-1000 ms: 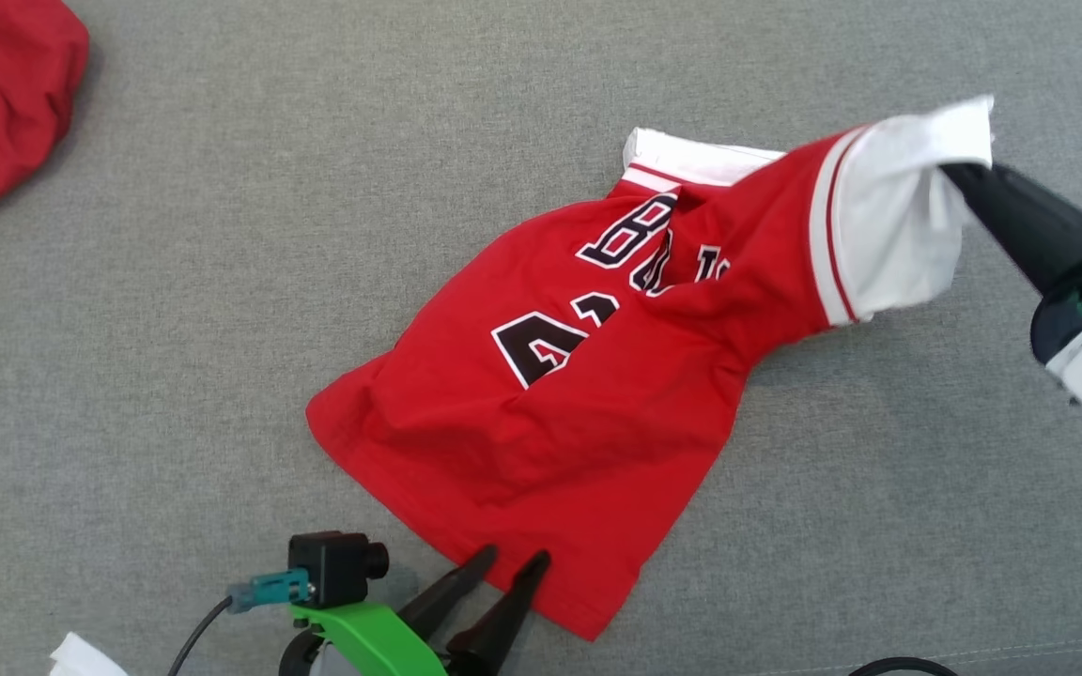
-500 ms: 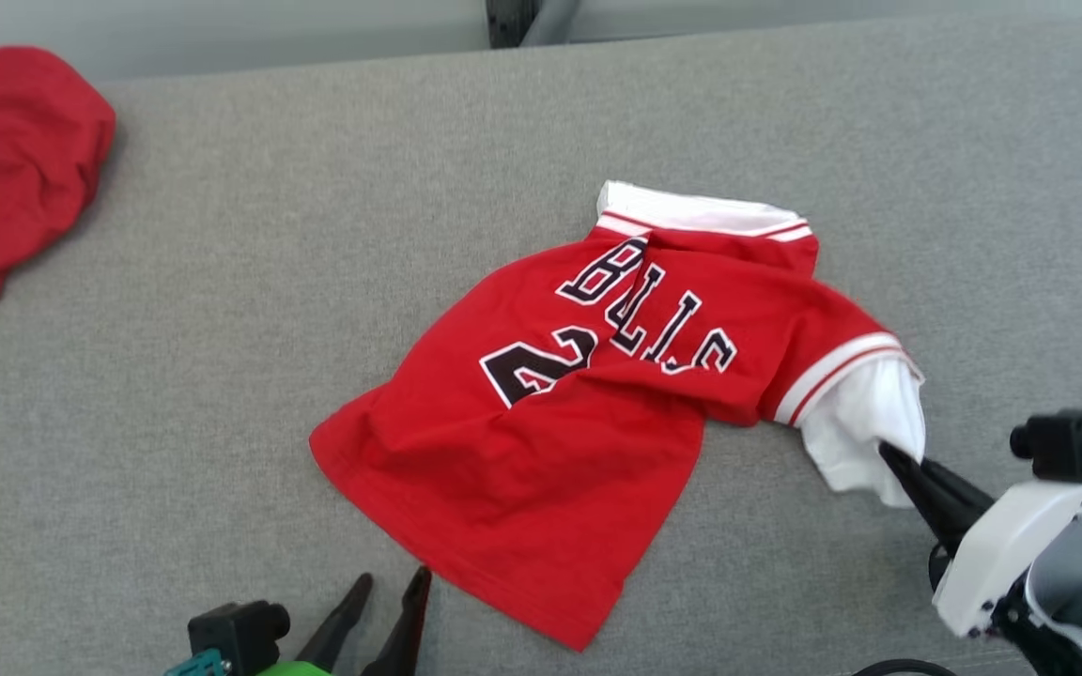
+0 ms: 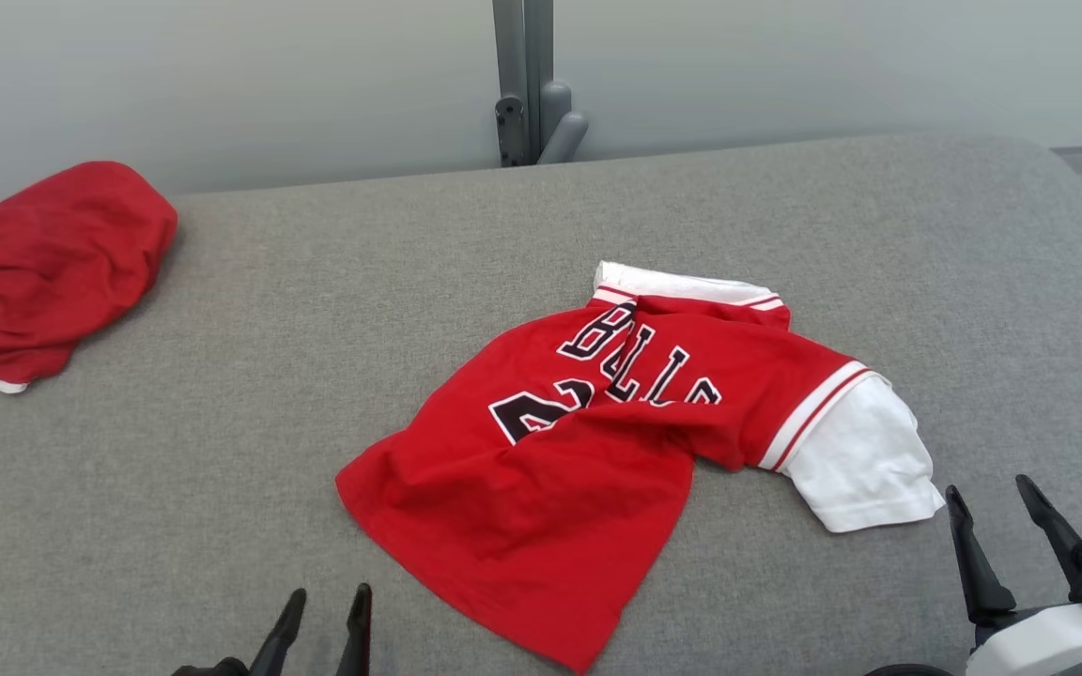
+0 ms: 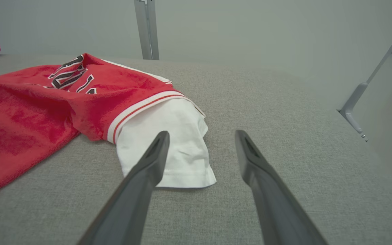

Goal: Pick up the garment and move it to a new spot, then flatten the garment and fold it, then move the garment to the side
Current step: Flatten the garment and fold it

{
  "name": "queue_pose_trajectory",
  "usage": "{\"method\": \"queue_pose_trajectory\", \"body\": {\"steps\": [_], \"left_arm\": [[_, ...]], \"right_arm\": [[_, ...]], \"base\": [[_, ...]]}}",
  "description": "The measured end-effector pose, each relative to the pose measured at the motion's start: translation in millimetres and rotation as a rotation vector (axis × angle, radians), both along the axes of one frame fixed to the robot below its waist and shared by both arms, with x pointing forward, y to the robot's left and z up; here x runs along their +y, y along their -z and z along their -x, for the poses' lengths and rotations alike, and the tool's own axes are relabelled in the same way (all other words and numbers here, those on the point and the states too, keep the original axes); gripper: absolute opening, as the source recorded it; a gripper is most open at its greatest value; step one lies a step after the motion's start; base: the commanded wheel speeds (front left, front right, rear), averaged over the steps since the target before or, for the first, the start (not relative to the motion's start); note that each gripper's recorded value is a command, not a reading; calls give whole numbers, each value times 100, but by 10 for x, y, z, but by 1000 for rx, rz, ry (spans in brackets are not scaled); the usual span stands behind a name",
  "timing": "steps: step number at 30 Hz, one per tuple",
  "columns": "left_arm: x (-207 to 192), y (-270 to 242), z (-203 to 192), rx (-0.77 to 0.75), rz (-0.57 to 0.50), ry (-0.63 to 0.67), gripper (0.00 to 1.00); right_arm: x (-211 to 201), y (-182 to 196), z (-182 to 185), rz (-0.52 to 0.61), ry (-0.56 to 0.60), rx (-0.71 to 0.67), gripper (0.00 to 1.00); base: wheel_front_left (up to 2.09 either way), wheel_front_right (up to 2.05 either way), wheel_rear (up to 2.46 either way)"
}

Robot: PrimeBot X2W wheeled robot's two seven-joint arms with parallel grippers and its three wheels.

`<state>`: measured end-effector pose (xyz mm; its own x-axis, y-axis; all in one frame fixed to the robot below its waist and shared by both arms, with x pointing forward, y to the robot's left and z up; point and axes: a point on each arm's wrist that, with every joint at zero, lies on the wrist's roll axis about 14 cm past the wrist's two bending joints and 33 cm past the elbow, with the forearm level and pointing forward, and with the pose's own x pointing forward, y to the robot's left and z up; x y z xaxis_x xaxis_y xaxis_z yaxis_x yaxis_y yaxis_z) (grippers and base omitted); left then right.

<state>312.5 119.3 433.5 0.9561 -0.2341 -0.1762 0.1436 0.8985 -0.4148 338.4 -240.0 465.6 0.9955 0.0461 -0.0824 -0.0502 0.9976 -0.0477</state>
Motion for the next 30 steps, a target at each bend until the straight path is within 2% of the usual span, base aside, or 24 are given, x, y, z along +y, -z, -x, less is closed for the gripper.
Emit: {"method": "queue_pose_trajectory", "body": {"steps": [3,7,12,17,30], "left_arm": [[195,-143,-6,-73,-76,-48,100],[410,-262,76,-128,-124,-114,100],[597,-294,182,-151,-178,-162,100],[671,-292,221,-154,-200,-181,100],[618,-310,212,-163,-204,-170,100]], "right_arm": [[50,-288,41,0,31,-107,100],[228,-353,161,-10,26,-138,100],[319,-524,144,-3,23,-197,100],[411,-591,120,2,5,-219,100],[561,-491,86,1,-44,-187,100]], "base": [[0,0,0],[0,0,0],[0,0,0],[0,0,0],[0,0,0]]}}
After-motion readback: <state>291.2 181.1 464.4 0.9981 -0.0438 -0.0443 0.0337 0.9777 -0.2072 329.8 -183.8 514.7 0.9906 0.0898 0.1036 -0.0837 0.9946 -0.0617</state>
